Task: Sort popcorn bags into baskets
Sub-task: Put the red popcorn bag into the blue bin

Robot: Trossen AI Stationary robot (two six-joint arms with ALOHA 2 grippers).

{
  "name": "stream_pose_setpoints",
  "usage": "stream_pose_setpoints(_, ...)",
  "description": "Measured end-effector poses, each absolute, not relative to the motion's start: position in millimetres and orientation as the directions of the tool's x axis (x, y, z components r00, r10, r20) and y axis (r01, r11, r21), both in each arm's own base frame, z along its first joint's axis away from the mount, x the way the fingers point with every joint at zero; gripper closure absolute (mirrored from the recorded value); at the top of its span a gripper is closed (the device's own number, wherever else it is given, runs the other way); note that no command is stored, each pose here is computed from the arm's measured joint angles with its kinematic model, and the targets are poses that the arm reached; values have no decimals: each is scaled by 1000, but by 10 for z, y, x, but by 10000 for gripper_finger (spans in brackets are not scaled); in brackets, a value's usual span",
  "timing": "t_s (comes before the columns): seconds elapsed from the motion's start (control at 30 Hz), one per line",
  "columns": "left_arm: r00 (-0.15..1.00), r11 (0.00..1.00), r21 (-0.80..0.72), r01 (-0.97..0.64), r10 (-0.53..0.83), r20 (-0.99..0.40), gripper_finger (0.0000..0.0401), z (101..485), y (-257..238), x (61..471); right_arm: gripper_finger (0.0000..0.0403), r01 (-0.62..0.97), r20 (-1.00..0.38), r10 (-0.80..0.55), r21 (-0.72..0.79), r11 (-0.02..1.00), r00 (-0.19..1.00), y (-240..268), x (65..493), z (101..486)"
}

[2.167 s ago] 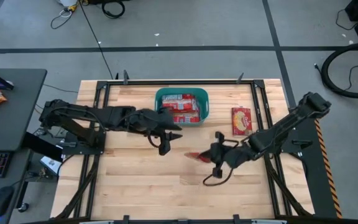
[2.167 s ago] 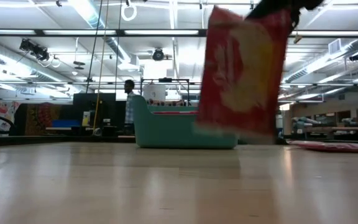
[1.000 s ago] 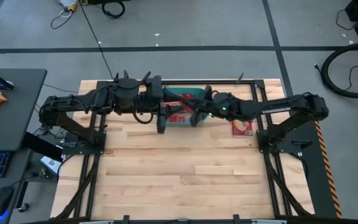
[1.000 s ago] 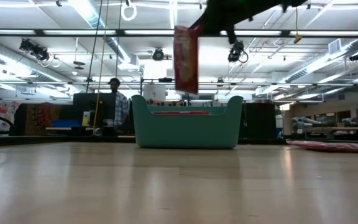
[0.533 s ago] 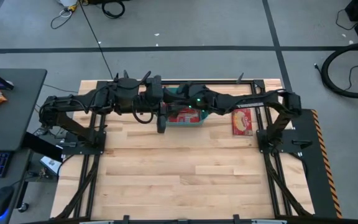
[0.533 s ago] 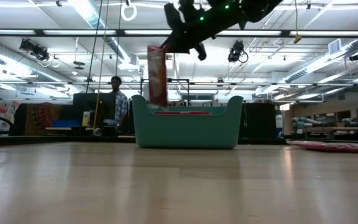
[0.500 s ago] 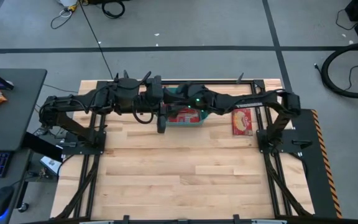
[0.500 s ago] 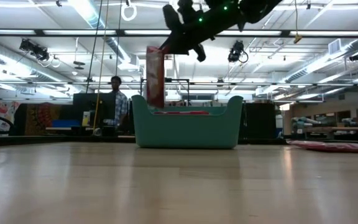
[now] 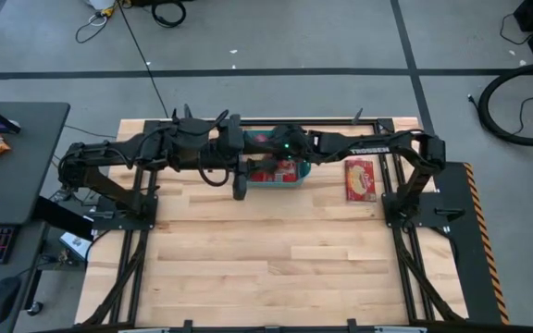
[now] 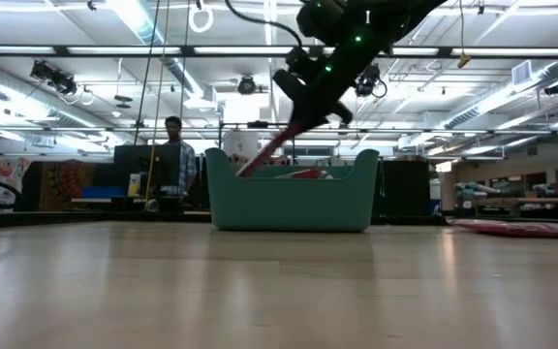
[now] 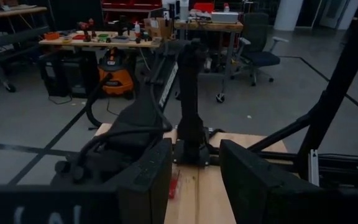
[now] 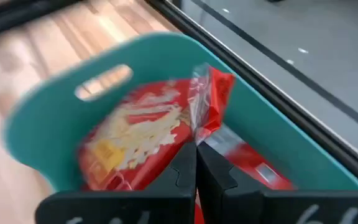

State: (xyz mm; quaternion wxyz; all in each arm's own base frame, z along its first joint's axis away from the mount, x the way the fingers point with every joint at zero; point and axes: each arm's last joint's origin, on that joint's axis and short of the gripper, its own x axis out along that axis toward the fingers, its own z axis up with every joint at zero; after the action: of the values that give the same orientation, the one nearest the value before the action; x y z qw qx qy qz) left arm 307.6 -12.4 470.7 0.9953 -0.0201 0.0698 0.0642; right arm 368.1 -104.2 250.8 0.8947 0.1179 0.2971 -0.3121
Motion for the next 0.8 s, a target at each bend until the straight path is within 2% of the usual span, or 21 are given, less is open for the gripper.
stream_pose_setpoints(0.27, 979, 990, -26, -137, 131, -156, 262, 4693, -105, 3074, 396, 673, -729, -511, -94, 734, 456, -1100, 3474, 2423)
stream_pose_setpoints(0.43, 976, 990, -23, -137, 131, -172, 262, 4676, -105, 3073, 396, 753, -769, -528, -93, 651, 361, -1153, 3378, 2374)
stream_pose_setpoints(0.63, 976, 990, -23, -137, 131, -173, 262, 4675, -105, 3073, 389, 805, -779, -518, -29, 593, 353, -1245, 3340, 2371)
stream_pose_setpoints(0.8, 973, 990, -24, -138, 131, -188, 262, 4660, -106, 3070, 361, 848, -824, -448, 71, 525, 346, -1389, 3254, 2346)
